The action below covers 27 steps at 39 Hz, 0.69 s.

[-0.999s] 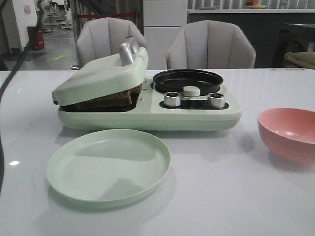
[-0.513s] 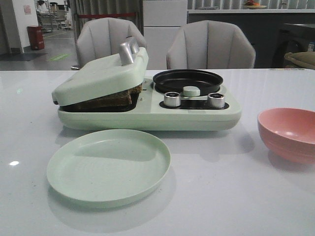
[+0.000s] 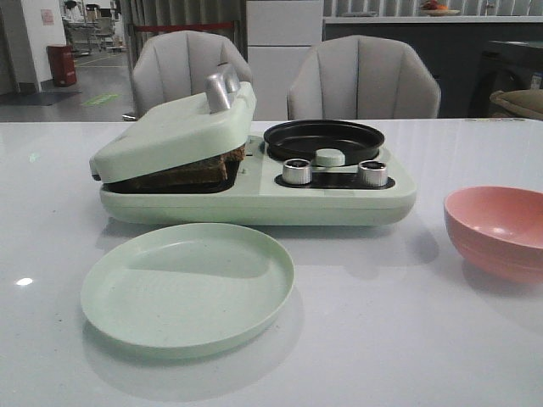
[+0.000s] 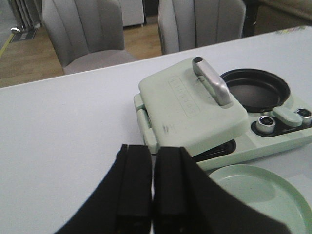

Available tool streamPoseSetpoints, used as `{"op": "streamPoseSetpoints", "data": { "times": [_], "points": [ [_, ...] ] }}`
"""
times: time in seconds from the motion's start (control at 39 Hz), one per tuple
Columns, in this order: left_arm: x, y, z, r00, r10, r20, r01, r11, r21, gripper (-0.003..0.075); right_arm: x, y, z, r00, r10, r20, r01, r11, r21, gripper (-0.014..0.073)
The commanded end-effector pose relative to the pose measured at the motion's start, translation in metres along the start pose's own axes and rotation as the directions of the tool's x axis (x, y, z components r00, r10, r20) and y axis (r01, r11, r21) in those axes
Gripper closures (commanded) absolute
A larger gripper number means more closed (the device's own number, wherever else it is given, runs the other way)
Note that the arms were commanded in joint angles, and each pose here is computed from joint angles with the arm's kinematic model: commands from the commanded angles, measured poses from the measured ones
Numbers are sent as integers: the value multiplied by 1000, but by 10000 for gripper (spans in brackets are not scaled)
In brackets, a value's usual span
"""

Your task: Make breakfast with bread and shrimp

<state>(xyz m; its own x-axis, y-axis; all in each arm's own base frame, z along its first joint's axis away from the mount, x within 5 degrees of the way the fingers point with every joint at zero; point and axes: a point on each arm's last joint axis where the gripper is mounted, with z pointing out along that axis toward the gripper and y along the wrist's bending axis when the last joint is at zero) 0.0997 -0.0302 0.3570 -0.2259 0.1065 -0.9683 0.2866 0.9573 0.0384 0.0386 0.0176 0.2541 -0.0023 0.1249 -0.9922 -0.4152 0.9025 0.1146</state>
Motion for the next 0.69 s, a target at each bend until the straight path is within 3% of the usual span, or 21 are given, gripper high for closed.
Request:
{"op": "streamPoseSetpoints", "data": {
  "times": [0.0,0.36,0.67],
  "points": [
    [4,-1,-24,988,-42,151,38,999,30,605,-16,2,-3,994,-8,106,9,1000,-7,0],
    [69,1,-74,925,-88,370,70,996,61,606,-16,2,-3,994,-8,106,9,1000,-7,0],
    [70,1,-66,942,-80,326,66,996,55,606,-16,2,-3,995,-8,103,9,1000,-6,0]
  ]
}}
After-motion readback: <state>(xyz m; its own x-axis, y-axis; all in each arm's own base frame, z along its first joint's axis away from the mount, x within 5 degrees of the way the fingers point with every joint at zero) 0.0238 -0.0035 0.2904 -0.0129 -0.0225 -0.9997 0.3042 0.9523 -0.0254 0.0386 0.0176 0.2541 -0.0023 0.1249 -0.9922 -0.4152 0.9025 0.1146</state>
